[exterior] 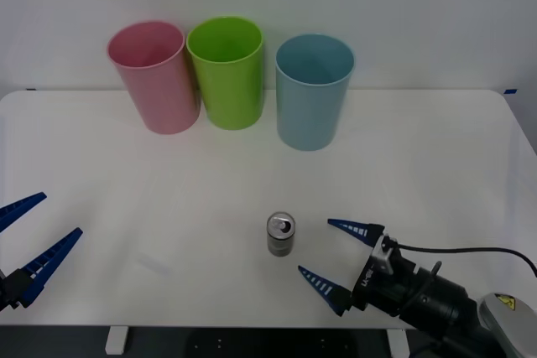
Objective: Grasp the object on the table and drop it into the matching bin: aluminum can to the light blue bin, PET bottle to the pink bin.
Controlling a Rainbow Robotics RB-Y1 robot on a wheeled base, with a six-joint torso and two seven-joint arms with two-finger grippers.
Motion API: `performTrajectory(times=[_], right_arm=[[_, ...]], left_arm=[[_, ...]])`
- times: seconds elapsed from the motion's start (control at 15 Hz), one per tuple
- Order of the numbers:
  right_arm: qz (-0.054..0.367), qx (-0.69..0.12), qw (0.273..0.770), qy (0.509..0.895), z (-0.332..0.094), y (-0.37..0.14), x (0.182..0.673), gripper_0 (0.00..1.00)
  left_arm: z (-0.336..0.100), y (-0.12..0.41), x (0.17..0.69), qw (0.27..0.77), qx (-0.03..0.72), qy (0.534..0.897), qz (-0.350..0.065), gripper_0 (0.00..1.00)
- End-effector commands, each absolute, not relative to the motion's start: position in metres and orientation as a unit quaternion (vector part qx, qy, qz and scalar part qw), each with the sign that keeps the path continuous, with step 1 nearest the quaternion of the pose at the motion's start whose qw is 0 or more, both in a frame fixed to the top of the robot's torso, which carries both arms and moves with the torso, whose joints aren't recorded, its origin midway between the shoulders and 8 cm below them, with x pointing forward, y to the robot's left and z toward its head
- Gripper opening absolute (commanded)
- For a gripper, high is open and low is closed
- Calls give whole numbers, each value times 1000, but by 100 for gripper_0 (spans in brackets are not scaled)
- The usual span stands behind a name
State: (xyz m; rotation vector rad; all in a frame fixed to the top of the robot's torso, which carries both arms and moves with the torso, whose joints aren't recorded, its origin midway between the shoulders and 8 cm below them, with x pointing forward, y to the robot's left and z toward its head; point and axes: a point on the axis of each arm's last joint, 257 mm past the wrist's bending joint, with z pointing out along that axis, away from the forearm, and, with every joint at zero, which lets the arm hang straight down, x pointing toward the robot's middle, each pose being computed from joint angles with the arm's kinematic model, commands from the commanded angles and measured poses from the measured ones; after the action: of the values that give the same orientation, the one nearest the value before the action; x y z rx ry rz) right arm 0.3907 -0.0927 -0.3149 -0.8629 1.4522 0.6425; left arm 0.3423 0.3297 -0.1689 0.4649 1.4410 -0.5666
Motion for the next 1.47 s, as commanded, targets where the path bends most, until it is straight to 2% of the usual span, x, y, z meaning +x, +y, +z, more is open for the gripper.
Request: performTrajectory(times=[0.07, 0.93, 1.47], right_arm=[[275, -377, 616, 634, -319, -81, 393, 100], [243, -381, 615, 646, -321, -39, 422, 100], [237, -381, 616, 648, -319, -16, 429, 100]], left_arm=[[-169, 330, 342, 691, 208, 645, -253, 100], [-169, 330, 342, 691, 208, 645, -253, 100], [-169, 330, 342, 691, 208, 645, -253, 100]])
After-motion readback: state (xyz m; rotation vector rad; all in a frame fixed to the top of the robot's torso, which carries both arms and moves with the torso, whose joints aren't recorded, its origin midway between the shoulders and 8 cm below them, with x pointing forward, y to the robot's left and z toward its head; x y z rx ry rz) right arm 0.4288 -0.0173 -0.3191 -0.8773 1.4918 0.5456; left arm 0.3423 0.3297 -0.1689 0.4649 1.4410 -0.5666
